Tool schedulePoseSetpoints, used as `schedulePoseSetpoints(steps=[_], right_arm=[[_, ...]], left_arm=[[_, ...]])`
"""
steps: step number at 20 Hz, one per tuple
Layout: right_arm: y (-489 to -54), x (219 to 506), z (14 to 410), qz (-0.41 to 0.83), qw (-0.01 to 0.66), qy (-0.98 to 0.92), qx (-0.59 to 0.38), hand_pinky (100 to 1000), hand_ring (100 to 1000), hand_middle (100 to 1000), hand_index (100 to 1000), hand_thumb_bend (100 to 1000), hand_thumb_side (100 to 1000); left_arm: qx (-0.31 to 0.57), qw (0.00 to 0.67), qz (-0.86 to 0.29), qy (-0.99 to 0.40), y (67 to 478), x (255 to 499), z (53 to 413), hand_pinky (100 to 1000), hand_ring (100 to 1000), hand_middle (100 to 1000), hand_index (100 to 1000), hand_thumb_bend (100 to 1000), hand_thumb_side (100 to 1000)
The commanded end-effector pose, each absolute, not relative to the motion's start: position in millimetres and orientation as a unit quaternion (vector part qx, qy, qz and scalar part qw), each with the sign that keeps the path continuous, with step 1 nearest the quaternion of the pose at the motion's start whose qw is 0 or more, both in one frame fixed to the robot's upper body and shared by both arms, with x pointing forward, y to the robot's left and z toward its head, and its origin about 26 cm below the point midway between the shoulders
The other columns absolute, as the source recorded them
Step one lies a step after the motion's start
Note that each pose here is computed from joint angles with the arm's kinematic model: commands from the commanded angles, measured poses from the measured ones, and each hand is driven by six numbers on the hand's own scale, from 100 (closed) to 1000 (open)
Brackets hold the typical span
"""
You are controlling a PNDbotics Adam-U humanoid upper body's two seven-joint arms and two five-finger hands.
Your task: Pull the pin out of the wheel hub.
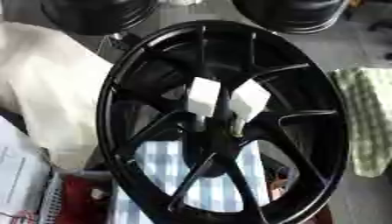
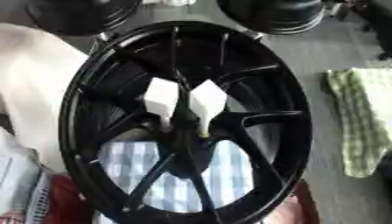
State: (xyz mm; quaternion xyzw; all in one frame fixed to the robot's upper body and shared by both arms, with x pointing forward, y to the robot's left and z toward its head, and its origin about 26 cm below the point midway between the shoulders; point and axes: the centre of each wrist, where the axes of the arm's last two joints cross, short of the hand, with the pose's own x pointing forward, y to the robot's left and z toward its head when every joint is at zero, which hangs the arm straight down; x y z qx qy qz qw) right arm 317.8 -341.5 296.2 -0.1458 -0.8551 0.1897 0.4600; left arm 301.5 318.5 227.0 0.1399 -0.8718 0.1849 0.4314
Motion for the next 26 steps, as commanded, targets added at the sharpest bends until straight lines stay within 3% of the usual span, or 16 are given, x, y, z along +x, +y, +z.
schedulePoseSetpoints(steps=[1, 12, 17, 26], right_arm=[[-343.5, 307.9, 315.9, 0.212, 0.430, -0.860, -0.173, 844, 669, 600, 672, 100, 481], [-337.1, 300.2, 324.3, 0.243, 0.405, -0.860, -0.191, 843, 686, 615, 684, 100, 459], [-328.9, 283.2, 342.0, 0.350, 0.345, -0.834, -0.252, 839, 712, 643, 703, 100, 429], [-324.6, 273.9, 360.6, 0.550, 0.240, -0.742, -0.299, 846, 752, 697, 735, 182, 418]], left_arm=[[0.148, 0.419, 0.183, -0.877, 322.2, 298.9, 234.1, 774, 661, 594, 750, 284, 662], [0.151, 0.417, 0.183, -0.877, 323.1, 298.2, 234.3, 775, 661, 594, 750, 283, 661], [0.153, 0.419, 0.182, -0.877, 323.5, 298.1, 233.9, 775, 661, 594, 750, 282, 663], [0.157, 0.418, 0.176, -0.877, 323.7, 297.7, 234.9, 775, 661, 593, 750, 276, 667]])
